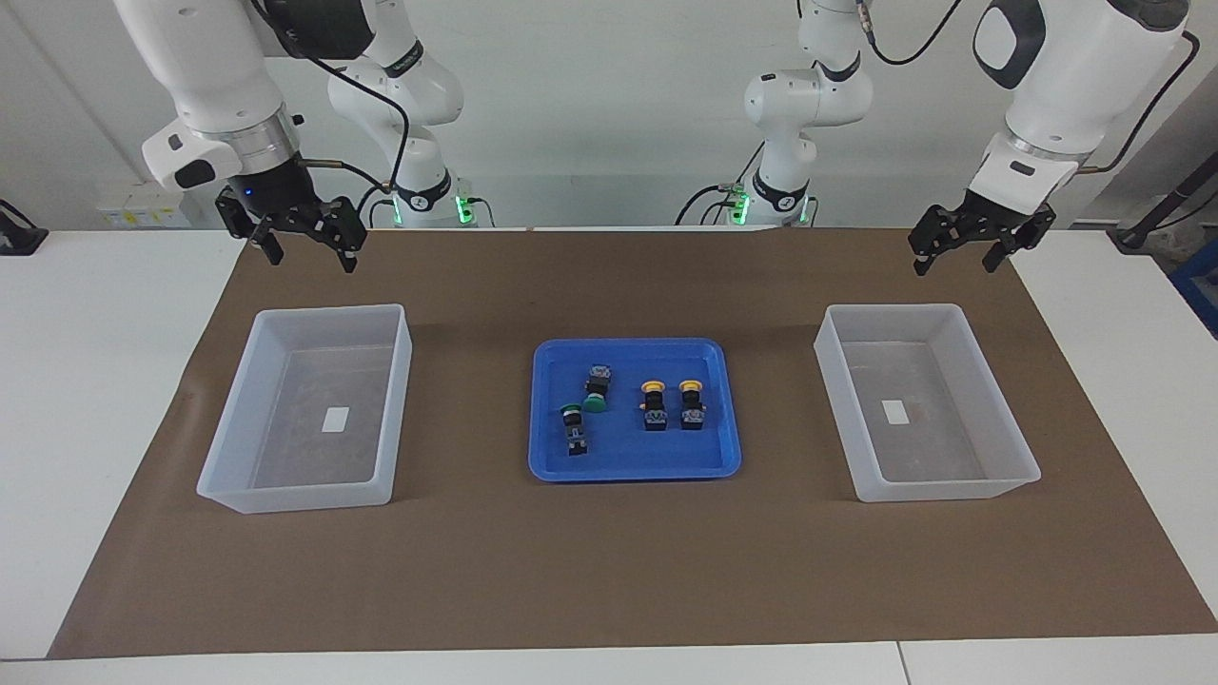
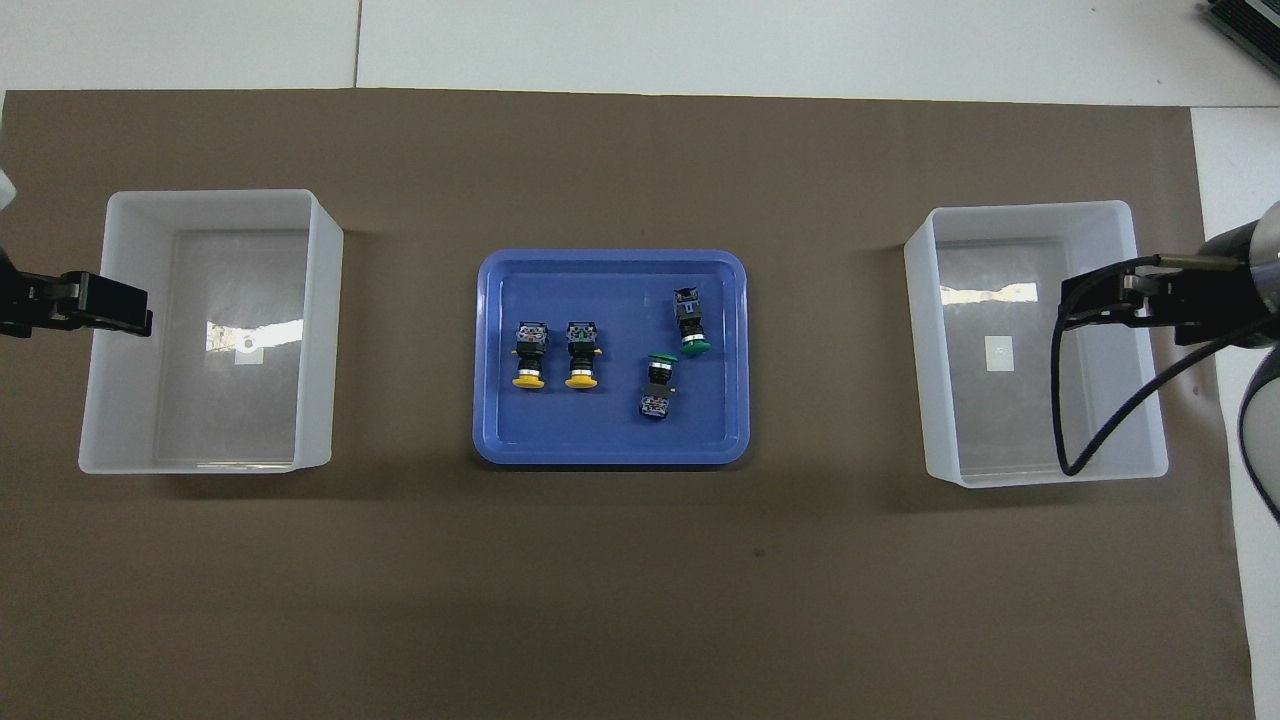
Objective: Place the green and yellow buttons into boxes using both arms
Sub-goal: 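Reach the left gripper toward the yellow-capped buttons on the blue tray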
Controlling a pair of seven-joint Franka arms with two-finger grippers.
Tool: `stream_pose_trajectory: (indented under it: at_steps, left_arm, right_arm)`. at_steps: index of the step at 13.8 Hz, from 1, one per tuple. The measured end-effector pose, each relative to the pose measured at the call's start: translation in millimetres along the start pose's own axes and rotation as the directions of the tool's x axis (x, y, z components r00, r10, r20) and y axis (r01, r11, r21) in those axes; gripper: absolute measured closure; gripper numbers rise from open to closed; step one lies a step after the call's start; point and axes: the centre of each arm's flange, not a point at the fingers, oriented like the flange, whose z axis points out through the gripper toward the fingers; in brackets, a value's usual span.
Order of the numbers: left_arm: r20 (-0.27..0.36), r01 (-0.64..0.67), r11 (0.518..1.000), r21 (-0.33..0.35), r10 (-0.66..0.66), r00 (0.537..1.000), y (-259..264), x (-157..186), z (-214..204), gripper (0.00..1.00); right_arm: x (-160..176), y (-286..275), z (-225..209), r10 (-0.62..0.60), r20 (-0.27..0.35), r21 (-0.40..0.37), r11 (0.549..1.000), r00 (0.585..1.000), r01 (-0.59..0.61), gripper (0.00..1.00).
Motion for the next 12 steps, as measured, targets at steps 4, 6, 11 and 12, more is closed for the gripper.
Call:
stream_pose_trajectory:
  at_steps: [4, 6, 11, 12]
  left_arm:
    - [-0.003, -0.005, 1.0, 0.0, 0.005, 1.0, 3, 0, 0, 0.0]
    - [-0.007, -0.004, 1.0, 0.0, 0.004, 1.0, 2, 1, 0, 0.0]
    - [-0.028, 0.009, 0.998, -0.069, -0.011, 1.0, 31, 6, 16, 0.0]
    - [-0.038, 0.028, 0.997, -0.078, -0.031, 0.999, 51, 8, 22, 0.0]
  right_arm:
    - [0, 0, 0, 0.0, 0.0, 0.0, 1.0, 1.0, 0.0, 0.0]
    - [0, 0, 0, 0.0, 0.001, 0.0, 1.0, 1.0, 0.0, 0.0]
    - [0, 0, 0, 0.0, 0.001, 0.0, 1.0, 1.0, 0.0, 0.0]
    - [0, 0, 0, 0.0, 0.001, 0.0, 1.0, 1.0, 0.0, 0.0]
